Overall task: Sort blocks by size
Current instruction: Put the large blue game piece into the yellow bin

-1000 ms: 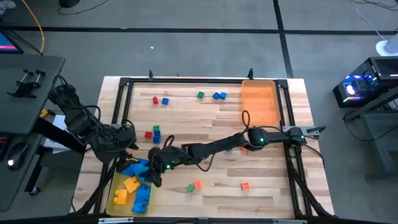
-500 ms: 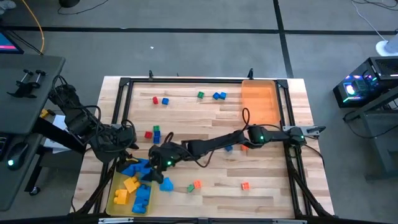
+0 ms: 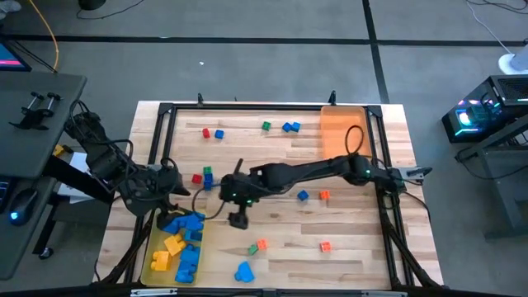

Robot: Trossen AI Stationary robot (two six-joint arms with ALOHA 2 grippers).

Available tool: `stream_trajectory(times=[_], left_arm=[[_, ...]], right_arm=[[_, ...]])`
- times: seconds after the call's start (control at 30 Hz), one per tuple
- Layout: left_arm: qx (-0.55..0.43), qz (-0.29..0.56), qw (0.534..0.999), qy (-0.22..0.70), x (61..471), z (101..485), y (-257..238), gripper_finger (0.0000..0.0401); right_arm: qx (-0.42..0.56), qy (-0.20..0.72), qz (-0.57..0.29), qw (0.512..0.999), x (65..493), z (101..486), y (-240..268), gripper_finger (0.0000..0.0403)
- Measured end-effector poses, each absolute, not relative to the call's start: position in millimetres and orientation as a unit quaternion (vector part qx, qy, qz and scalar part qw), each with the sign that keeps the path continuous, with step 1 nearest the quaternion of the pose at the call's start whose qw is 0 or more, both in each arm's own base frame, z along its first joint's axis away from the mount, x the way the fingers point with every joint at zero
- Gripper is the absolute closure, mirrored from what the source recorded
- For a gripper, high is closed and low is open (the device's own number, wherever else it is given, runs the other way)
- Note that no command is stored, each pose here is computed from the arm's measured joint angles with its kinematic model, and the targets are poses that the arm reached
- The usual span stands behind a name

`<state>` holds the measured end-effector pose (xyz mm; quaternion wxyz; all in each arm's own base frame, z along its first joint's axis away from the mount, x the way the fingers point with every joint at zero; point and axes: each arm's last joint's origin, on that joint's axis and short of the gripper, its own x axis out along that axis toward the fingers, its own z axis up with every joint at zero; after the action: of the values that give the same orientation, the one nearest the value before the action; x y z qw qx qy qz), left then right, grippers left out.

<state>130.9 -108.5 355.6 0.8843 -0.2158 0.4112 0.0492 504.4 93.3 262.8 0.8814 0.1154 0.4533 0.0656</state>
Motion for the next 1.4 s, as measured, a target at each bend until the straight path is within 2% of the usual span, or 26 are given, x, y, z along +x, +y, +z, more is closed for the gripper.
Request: stream_trajectory(times=[0.27, 0.43, 0.57, 0.67, 0.8, 0.93, 1.0, 1.07, 1.27, 1.4], left_arm=[[-0.207, 0.035, 0.903, 0.374, 151, 357, -117, 0.0094], [-0.175, -0.034, 0.904, 0.387, 184, 343, -144, 0.0094], [-0.160, -0.076, 0.874, 0.453, 209, 312, -175, 0.0094], [-0.177, -0.053, 0.843, 0.505, 218, 282, -199, 0.0094], [-0.227, -0.068, 0.848, 0.475, 237, 248, -246, 0.0094], [-0.266, -0.077, 0.846, 0.456, 263, 219, -278, 0.0094], [-0.229, -0.062, 0.845, 0.479, 276, 206, -285, 0.0094], [-0.146, -0.068, 0.848, 0.506, 288, 197, -291, 0.0094], [0.179, -0.156, 0.808, 0.539, 309, 184, -303, 0.0094], [0.281, -0.221, 0.782, 0.511, 318, 179, -310, 0.0094]], right_arm=[[0.066, 0.559, 0.068, 0.824, 461, 273, 133, 0.0041], [0.056, 0.590, 0.070, 0.803, 437, 270, 182, 0.0041], [0.032, 0.609, 0.028, 0.792, 413, 268, 218, 0.0041], [0.016, 0.611, 0.017, 0.792, 395, 267, 244, 0.0041], [0.013, 0.606, 0.000, 0.795, 374, 267, 272, 0.0041], [0.021, 0.609, -0.065, 0.791, 350, 268, 288, 0.0041], [0.031, 0.608, -0.105, 0.786, 339, 268, 293, 0.0041], [0.048, 0.604, -0.137, 0.784, 330, 268, 299, 0.0041], [0.127, 0.586, -0.195, 0.776, 310, 268, 318, 0.0041], [0.175, 0.578, -0.224, 0.765, 302, 268, 326, 0.0041]])
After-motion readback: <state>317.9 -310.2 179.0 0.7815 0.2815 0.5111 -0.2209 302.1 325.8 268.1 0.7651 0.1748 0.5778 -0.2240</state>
